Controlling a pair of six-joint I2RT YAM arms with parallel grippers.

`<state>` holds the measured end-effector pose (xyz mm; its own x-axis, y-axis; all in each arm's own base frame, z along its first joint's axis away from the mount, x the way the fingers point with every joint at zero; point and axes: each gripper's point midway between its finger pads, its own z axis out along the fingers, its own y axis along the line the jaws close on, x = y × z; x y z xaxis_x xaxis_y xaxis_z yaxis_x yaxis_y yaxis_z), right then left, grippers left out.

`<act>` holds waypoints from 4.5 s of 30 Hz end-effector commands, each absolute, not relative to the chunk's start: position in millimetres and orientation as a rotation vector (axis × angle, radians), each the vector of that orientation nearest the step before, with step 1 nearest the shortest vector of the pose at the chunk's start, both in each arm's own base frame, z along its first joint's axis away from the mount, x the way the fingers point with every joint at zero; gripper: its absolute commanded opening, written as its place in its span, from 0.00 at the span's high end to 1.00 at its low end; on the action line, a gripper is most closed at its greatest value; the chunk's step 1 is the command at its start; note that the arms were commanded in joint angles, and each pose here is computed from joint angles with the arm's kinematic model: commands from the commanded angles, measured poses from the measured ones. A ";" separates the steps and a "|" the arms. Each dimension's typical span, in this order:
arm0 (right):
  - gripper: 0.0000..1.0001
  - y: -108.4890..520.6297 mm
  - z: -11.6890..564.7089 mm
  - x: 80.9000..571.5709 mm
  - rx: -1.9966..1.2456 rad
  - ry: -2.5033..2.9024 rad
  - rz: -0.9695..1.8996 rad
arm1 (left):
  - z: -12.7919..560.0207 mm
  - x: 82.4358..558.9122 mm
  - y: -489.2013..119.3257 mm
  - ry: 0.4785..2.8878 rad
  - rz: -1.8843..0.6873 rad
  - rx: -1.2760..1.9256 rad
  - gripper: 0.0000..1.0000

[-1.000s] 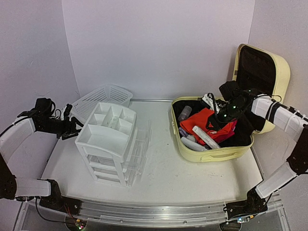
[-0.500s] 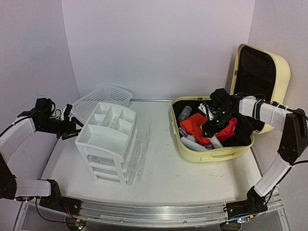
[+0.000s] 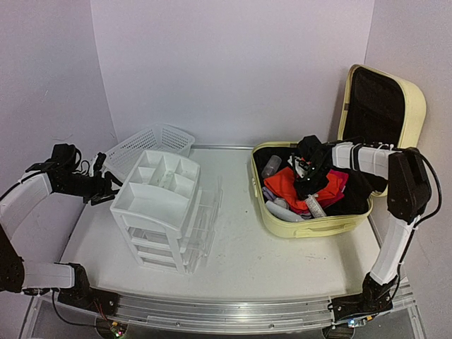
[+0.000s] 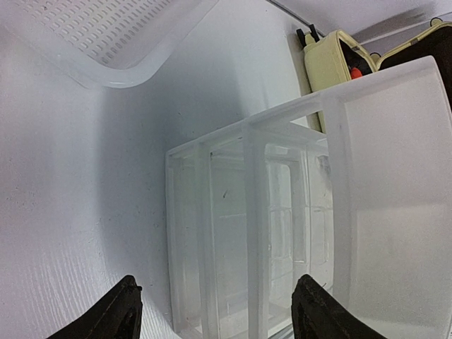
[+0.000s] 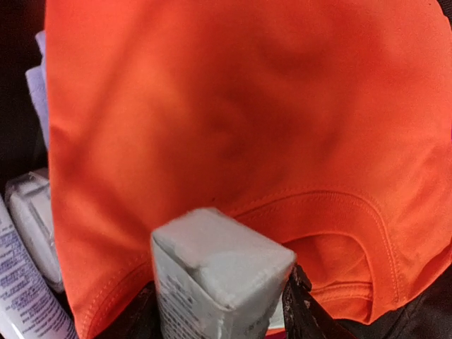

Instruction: Open, take out, and arrange the luggage

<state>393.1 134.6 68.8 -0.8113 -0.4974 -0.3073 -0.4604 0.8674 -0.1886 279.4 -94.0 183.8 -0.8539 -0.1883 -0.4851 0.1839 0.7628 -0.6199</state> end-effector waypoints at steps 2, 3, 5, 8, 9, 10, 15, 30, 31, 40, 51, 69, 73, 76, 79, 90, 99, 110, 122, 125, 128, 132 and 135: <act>0.49 136.4 81.8 420.6 -0.621 2.627 -0.178 | 193.1 283.7 -94.9 2.377 -0.927 0.047 0.27; 0.51 137.1 83.6 420.1 -0.618 2.625 -0.171 | 193.1 283.8 -94.9 2.377 -0.928 0.047 0.27; 0.60 138.6 93.6 418.0 -0.607 2.613 -0.145 | 192.5 284.0 -95.1 2.379 -0.930 0.046 0.27; 0.67 136.4 111.9 409.9 -0.599 2.599 -0.131 | 190.9 284.7 -95.0 2.385 -0.934 0.042 0.27; 0.67 135.1 117.4 405.7 -0.602 2.594 -0.131 | 190.6 285.0 -95.3 2.386 -0.935 0.043 0.27; 0.68 132.0 122.8 402.0 -0.599 2.590 -0.141 | 190.5 285.1 -95.4 2.387 -0.936 0.043 0.27; 0.68 122.5 154.5 383.4 -0.625 2.514 -0.152 | 187.3 285.7 -95.4 2.397 -0.940 0.038 0.27; 0.71 250.4 321.6 349.0 -0.282 2.149 1.077 | 182.5 287.9 -92.8 2.415 -0.927 0.019 0.27; 0.70 262.3 331.5 347.9 -0.242 2.105 1.170 | 182.4 287.7 -93.2 2.415 -0.931 0.019 0.27; 0.54 388.2 382.1 316.0 -0.056 1.941 1.553 | 192.8 283.5 -96.4 2.377 -0.947 0.048 0.27; 0.58 454.3 322.5 308.0 0.076 2.157 1.595 | 209.0 275.7 -101.5 2.313 -0.970 0.093 0.27; 0.21 383.9 285.1 284.0 -0.232 2.342 0.919 | 207.7 276.4 -102.5 2.314 -0.980 0.092 0.27; 0.36 396.2 262.0 273.0 -0.266 2.456 0.958 | 203.7 277.8 -103.3 2.328 -0.995 0.085 0.27; 0.33 390.7 232.4 269.9 -0.187 2.530 0.918 | 203.6 277.7 -103.2 2.328 -0.994 0.085 0.27; 0.33 410.5 209.8 256.1 -0.216 2.596 0.965 | 202.6 278.0 -102.7 2.330 -0.989 0.083 0.27; 0.56 424.3 168.6 249.1 -0.163 2.677 0.873 | 201.4 278.3 -103.5 2.334 -1.002 0.081 0.27; 0.76 401.7 168.0 247.2 -0.169 2.659 0.688 | 199.4 278.9 -103.8 2.342 -1.007 0.079 0.27; 0.96 405.7 185.4 244.4 -0.214 2.635 0.654 | 196.8 280.5 -103.6 2.351 -1.011 0.072 0.27; 1.00 397.7 200.6 244.0 -0.257 2.568 0.368 | 200.5 279.2 -104.1 2.339 -1.008 0.081 0.27; 1.00 391.1 204.6 248.4 -0.247 2.544 0.310 | 200.1 278.6 -104.1 2.339 -1.009 0.081 0.27; 1.00 384.6 210.0 252.9 -0.232 2.517 0.274 | 201.4 278.5 -104.0 2.335 -1.006 0.083 0.27; 1.00 378.5 214.1 254.4 -0.224 2.499 0.253 | 201.6 278.5 -103.6 2.334 -1.003 0.082 0.27; 1.00 382.4 214.0 254.0 -0.264 2.500 0.254 | 203.0 278.0 -104.0 2.329 -1.006 0.085 0.27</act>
